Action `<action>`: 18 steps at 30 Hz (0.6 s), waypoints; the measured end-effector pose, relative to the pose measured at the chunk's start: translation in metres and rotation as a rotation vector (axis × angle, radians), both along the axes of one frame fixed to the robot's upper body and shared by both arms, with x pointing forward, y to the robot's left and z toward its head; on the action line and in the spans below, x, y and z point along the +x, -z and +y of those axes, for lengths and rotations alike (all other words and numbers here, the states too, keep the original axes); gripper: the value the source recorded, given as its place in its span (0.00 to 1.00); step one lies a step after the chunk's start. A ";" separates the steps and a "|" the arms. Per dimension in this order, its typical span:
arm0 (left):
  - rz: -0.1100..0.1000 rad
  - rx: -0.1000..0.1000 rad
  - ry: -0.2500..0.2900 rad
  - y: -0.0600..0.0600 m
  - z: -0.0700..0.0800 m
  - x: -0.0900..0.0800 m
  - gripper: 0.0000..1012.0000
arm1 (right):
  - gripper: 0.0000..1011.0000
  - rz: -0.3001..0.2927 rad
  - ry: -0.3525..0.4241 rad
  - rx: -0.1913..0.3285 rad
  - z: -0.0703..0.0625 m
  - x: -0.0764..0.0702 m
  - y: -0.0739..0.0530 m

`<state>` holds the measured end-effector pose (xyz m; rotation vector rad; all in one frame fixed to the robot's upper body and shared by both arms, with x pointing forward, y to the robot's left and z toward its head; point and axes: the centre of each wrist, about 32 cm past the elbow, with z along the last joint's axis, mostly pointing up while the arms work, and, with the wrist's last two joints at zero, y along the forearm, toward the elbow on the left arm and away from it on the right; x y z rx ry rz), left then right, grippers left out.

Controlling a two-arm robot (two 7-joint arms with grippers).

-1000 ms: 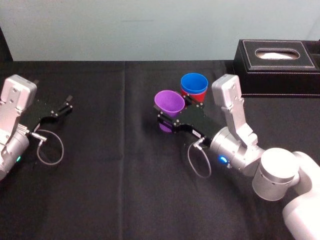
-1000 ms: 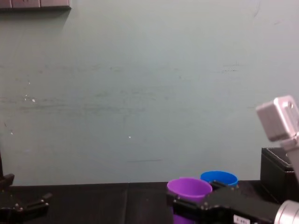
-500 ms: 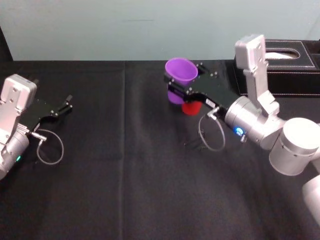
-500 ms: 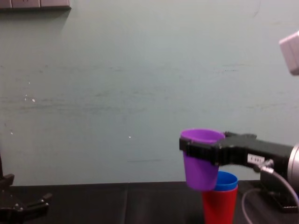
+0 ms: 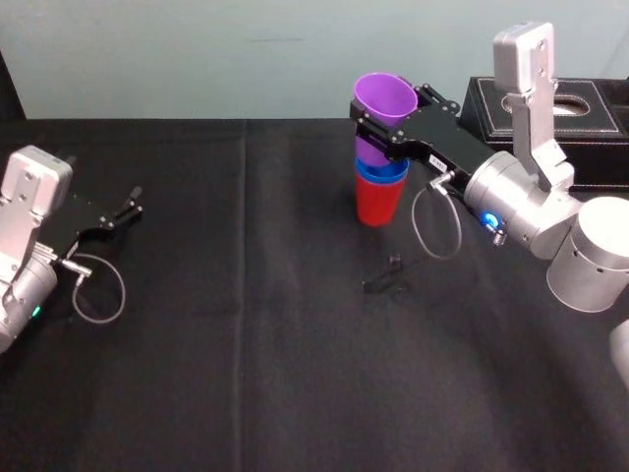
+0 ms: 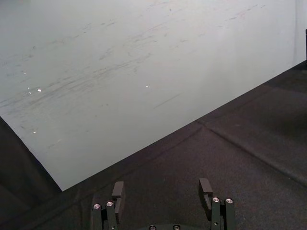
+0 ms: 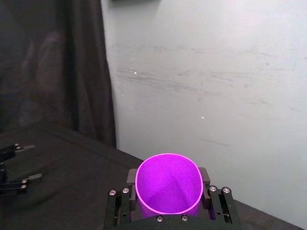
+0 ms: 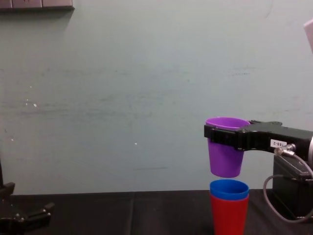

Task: Stack the three plastic cups sequentially using one hand.

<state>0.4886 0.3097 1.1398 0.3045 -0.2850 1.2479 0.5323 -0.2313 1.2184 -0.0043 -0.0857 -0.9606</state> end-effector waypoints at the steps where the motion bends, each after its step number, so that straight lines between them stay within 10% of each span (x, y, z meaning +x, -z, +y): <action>1: 0.000 0.000 0.000 0.000 0.000 0.000 0.99 | 0.73 0.005 0.009 0.002 -0.001 0.002 0.001; 18: 0.000 0.000 0.000 0.000 0.000 0.000 0.99 | 0.73 0.016 0.053 -0.007 -0.004 0.021 0.014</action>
